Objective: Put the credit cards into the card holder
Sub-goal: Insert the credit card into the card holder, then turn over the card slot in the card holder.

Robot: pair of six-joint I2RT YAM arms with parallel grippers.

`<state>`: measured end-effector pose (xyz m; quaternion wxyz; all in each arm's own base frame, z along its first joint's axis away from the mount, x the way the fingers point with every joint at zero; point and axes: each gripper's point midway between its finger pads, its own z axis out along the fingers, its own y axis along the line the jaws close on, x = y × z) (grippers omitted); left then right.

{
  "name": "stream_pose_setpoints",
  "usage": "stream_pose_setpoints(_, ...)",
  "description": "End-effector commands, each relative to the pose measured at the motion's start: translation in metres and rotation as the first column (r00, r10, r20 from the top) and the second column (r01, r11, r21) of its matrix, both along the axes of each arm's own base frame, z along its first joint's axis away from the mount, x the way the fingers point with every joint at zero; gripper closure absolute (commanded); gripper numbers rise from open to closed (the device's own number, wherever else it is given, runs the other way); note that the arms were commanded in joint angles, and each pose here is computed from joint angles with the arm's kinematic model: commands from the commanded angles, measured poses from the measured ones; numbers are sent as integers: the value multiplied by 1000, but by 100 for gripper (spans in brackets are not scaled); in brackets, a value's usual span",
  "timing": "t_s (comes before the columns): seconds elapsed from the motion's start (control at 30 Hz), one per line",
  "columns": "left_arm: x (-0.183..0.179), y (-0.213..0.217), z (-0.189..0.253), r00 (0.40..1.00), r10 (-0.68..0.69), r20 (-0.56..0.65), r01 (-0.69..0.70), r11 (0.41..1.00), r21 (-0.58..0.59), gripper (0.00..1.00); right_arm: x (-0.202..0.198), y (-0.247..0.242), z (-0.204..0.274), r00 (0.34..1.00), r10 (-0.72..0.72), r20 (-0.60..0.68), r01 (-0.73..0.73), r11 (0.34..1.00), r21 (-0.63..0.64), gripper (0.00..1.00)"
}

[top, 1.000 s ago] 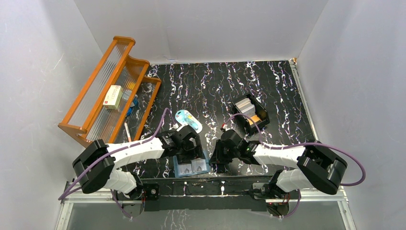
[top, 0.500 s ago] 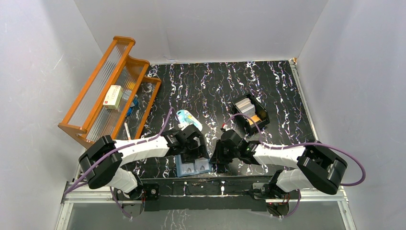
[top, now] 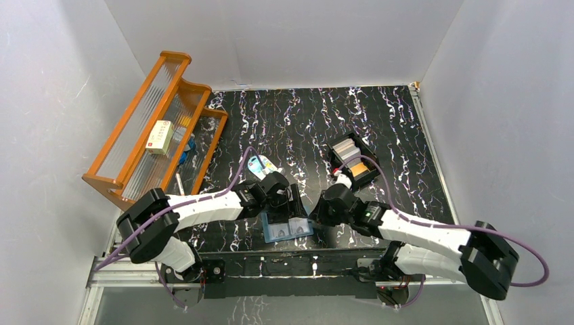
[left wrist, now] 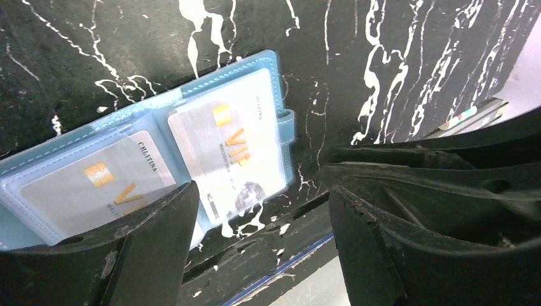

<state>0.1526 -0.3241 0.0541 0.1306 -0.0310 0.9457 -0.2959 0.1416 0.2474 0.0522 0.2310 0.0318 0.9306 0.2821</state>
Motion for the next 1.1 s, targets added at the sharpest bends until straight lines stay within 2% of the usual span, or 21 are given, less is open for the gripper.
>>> stream_pose_setpoints(0.0, 3, -9, 28, 998, -19, 54, 23, 997, -70, 26, 14, -18, 18, 991, -104, 84, 105, 994, -4, 72)
stream_pose_setpoints(0.13, 3, 7, 29, 999, 2, 50, 0, 999, -37, 26, 14, -15, 26, 991, -105, 78, 104, 995, 7, 68)
stream_pose_setpoints(0.33, 4, 50, 26, 997, 76, 29, -77, 996, 50, 26, 12, 9, 36, 997, -21, 75, 15, 997, 75, 68)
stream_pose_setpoints(0.5, 4, 87, 18, 989, 146, -19, -144, 985, 98, 33, 15, 18, 33, 997, 23, 79, -26, 999, 38, 68)
stream_pose_setpoints(0.67, -1, 105, 10, 983, 172, -59, -165, 980, 109, 37, 16, 43, 41, 990, 109, 90, -117, 990, 80, 69)
stream_pose_setpoints(0.87, -5, 119, -3, 973, 209, -99, -199, 975, 103, 56, 25, 57, 33, 982, 165, 87, -168, 986, 24, 71)
stream_pose_setpoints(0.97, -8, 123, -12, 970, 212, -115, -200, 973, 113, 55, 26, 63, 25, 981, 178, 74, -180, 984, 15, 71)
stream_pose_setpoints(1.07, -10, 115, -19, 972, 191, -136, -183, 981, 68, 49, 26, 62, 10, 977, 204, 60, -203, 979, -24, 72)
